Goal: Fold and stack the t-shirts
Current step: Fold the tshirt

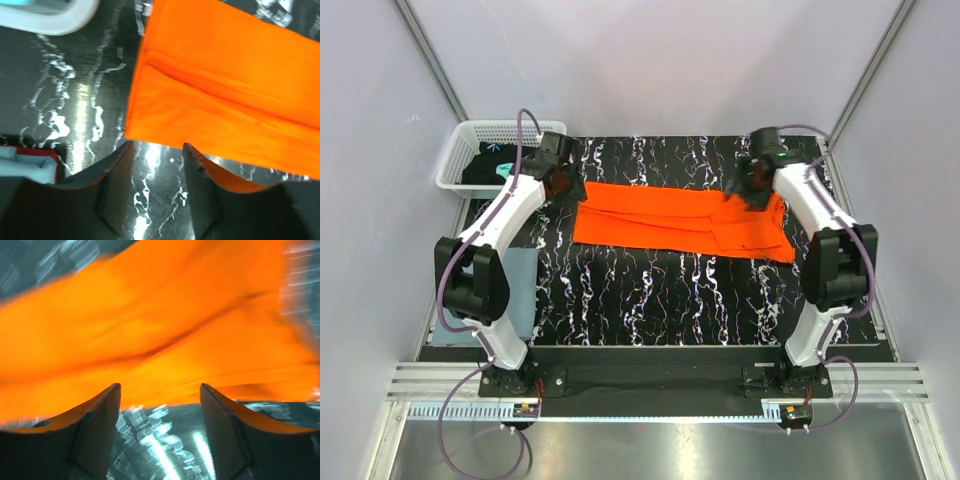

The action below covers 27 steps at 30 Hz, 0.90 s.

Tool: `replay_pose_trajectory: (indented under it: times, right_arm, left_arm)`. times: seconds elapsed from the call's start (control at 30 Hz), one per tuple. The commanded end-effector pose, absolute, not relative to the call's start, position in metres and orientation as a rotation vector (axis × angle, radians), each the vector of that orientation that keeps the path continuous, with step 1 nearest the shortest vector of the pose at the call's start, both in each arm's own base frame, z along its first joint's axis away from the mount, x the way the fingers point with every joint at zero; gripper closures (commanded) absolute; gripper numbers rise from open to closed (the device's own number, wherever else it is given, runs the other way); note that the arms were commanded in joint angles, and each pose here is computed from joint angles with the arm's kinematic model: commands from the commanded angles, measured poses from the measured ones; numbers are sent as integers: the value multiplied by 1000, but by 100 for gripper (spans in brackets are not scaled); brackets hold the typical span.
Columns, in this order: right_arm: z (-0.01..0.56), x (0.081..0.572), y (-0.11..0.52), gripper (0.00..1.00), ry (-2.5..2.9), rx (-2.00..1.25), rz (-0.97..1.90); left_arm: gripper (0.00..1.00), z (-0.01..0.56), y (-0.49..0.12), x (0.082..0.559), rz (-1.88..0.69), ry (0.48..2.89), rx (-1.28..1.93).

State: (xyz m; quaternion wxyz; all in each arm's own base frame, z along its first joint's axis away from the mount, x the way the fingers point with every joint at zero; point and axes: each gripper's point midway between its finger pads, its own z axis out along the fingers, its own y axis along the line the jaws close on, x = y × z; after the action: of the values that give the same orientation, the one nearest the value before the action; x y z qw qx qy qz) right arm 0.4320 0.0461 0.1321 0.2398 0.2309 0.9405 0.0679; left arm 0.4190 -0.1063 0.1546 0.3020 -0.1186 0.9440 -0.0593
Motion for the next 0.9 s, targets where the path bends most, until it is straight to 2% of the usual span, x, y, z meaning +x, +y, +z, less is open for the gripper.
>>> replay_pose_trajectory:
  times: [0.0,0.03,0.07,0.1,0.2,0.5,0.87]
  right_arm:
    - [117,416,121,33,2635,456,319]
    - [110,413,131,41,2655,456,331]
    - [98,408,144,56,2696,445,339]
    - [92,405,149,60,2712,449,334]
    - [72,396,158,69,2746,453,286]
    - [38,394,165,65,2788,425,267]
    - [41,452,147,60,2683,382,111]
  left_arm:
    - [56,138,-131,409,-257,2549,-189]
    - [57,131,-138,409,-265,2561,-168]
    - [58,125,-150,406,-341,2579,-136]
    - [63,120,-153,407,-360,2592,-135]
    - [67,99,-166,410,-379,2636,-115]
    - [67,65,-166,424,-288,2688,-73]
    - [66,75,-159,402,-287,2700,-73]
